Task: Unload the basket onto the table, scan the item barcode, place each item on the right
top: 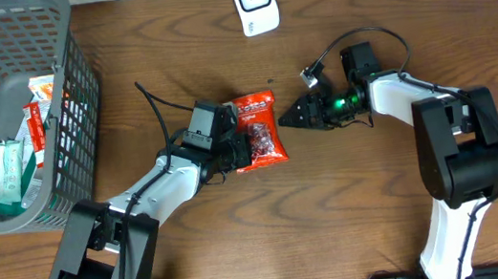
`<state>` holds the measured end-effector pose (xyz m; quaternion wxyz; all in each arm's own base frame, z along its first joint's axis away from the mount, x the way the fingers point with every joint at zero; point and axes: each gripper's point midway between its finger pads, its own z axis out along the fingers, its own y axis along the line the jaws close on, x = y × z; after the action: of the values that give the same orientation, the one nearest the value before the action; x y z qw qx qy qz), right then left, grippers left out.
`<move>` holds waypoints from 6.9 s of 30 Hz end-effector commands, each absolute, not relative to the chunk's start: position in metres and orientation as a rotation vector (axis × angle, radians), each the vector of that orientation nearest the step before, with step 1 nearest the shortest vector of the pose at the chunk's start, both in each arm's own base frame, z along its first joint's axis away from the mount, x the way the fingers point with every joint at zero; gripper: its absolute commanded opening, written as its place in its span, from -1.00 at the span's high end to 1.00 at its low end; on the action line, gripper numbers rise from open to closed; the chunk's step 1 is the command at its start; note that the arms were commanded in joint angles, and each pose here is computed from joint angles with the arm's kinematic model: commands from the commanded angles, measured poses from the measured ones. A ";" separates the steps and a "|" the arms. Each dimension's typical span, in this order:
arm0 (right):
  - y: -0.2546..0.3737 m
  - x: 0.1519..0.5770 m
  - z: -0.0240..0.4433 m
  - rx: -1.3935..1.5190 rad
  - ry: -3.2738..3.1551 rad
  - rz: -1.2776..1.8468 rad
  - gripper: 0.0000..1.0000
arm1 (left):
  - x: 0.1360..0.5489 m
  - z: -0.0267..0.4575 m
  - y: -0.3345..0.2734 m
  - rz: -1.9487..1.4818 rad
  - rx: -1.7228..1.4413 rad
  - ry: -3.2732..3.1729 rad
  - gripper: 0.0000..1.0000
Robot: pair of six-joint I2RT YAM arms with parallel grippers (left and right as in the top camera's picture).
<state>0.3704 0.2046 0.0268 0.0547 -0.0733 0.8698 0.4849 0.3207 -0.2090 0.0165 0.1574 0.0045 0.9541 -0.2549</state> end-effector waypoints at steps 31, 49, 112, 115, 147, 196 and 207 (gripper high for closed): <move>0.280 0.354 0.035 -0.523 2.555 1.420 0.97 | 0.331 0.027 -0.188 -0.561 -0.023 2.688 0.74; 0.016 0.331 0.106 0.016 2.708 -0.733 0.98 | 0.297 0.081 -0.095 -0.089 -0.189 2.660 0.42; 0.092 0.301 0.025 0.008 2.439 1.265 0.97 | 0.296 0.080 -0.094 -0.069 -0.150 2.664 0.39; 0.092 0.299 0.023 0.029 2.436 1.271 0.97 | 0.296 0.080 -0.094 -0.069 -0.150 2.665 0.38; 0.102 0.337 0.001 0.050 2.531 1.190 0.98 | 0.296 0.080 -0.093 -0.067 -0.150 2.667 0.38; 0.054 0.315 0.099 0.122 2.851 0.267 0.67 | 0.296 0.080 -0.094 -0.069 -0.150 2.665 0.38; -0.001 0.337 0.115 0.283 2.763 0.024 -0.98 | 0.299 0.091 -0.096 -0.078 -0.149 2.662 -0.08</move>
<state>0.3350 0.0067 0.1119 0.1759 0.0949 0.9794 0.0274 0.2976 -0.0980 0.0851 0.2376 -0.0567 0.9690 -0.0362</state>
